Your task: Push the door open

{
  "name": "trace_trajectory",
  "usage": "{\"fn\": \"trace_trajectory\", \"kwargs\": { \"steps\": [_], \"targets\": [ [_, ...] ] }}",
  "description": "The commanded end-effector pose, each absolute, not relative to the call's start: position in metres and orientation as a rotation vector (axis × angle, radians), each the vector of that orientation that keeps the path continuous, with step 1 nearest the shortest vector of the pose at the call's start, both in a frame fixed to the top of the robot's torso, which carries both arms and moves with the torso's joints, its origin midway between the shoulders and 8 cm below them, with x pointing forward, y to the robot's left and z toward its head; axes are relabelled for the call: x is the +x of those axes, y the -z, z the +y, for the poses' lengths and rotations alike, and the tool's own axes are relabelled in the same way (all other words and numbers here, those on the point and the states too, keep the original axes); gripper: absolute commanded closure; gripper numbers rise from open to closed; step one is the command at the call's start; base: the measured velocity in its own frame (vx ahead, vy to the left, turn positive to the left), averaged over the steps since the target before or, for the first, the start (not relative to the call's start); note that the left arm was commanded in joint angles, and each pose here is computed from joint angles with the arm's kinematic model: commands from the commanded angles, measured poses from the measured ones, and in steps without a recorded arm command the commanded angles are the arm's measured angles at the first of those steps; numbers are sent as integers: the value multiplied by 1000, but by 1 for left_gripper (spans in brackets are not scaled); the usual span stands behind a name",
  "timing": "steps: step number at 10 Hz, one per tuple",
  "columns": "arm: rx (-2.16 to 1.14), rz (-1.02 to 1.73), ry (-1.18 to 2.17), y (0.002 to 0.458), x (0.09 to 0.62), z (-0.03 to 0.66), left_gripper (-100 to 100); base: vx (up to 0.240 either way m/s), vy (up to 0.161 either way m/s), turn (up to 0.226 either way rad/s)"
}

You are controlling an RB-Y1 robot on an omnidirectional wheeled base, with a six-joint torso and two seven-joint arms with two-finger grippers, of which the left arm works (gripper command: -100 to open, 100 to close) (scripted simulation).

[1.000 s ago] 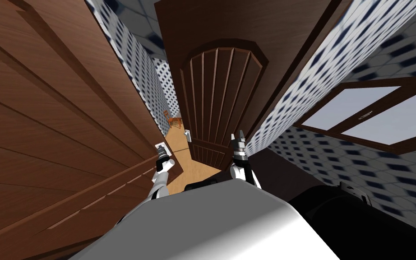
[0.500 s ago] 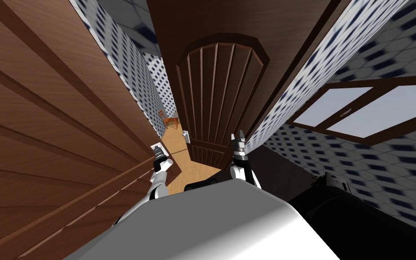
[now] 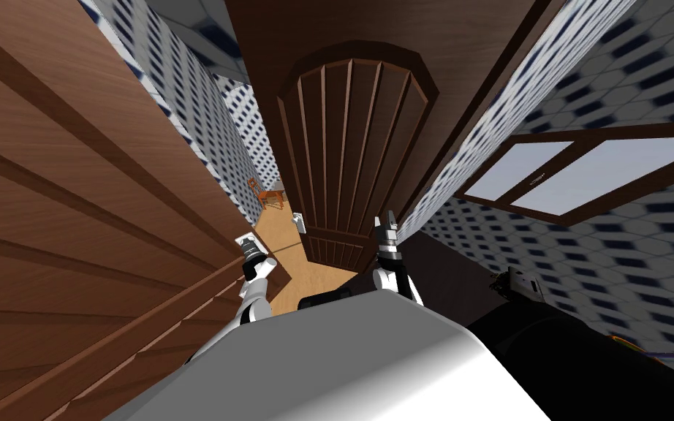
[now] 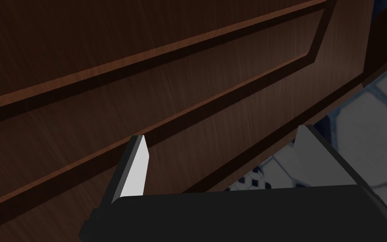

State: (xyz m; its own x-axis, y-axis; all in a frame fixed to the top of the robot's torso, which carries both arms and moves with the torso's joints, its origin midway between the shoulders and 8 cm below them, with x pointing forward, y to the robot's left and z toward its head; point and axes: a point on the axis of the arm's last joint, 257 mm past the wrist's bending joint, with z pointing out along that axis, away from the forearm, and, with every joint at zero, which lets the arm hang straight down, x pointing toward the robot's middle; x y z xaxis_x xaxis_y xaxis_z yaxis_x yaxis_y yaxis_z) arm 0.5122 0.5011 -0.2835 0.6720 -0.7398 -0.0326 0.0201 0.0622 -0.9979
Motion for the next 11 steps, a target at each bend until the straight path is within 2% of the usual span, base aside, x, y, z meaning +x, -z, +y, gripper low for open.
{"fn": "trace_trajectory", "kwargs": {
  "steps": [1,4,7,9,11],
  "targets": [
    [-1375,595,606,265,504,524,100,38,53,-91],
    [-1374,571,586,261,498,534,100,23,40,-44],
    [-1377,494,522,253,479,562,100,35,91,-154],
    [-1413,525,518,274,480,555,100,39,63,-27],
    [-1391,506,521,261,479,559,100,12,-8,5]
  ]
}}
